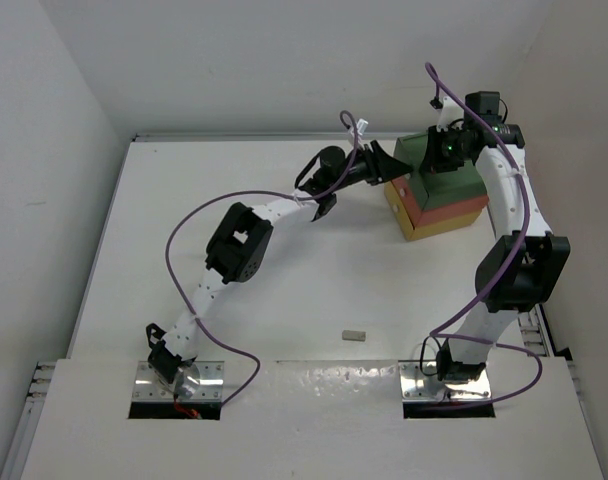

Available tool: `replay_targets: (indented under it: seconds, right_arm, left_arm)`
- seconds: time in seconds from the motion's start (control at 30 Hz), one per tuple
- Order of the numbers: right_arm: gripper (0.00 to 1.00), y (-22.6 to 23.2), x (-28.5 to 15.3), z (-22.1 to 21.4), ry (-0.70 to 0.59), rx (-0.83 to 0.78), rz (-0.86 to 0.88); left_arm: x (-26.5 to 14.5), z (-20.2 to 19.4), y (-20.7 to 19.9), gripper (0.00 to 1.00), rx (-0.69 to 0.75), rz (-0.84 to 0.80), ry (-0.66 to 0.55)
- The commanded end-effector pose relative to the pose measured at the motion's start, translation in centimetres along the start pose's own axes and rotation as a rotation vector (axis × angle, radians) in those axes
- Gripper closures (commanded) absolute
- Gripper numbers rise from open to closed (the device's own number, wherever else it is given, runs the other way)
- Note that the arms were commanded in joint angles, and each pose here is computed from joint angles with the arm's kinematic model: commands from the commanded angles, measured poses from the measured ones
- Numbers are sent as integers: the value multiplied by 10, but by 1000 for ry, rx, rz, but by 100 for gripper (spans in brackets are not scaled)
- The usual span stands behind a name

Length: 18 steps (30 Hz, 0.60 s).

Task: Sort the stationery into containers
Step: Open the drawer in the storage box.

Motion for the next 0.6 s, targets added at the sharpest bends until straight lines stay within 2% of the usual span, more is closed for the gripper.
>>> replay_targets:
  seconds: [0.0, 0.3, 0.57]
  right_arm:
    - [100, 6, 3, -10, 46, 14, 33]
    - [100, 6, 4, -10, 50, 14, 30]
    - [100, 6, 3, -11, 51, 11, 28]
  left_arm:
    - [9, 29, -18, 47, 87, -51, -76]
    - [12, 15, -16, 54, 80, -39, -37]
    - [12, 10, -11, 54, 69, 2, -21]
Point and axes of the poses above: each gripper's point midway between its finger pads, its own x axis out along the fingers, its own y axis along the line the jaws close on, z = x × y, the point moved 10 cm from there along -x, back along the fingers, and after that the axes turned 15 degrees about x, right-handed, at the moved point
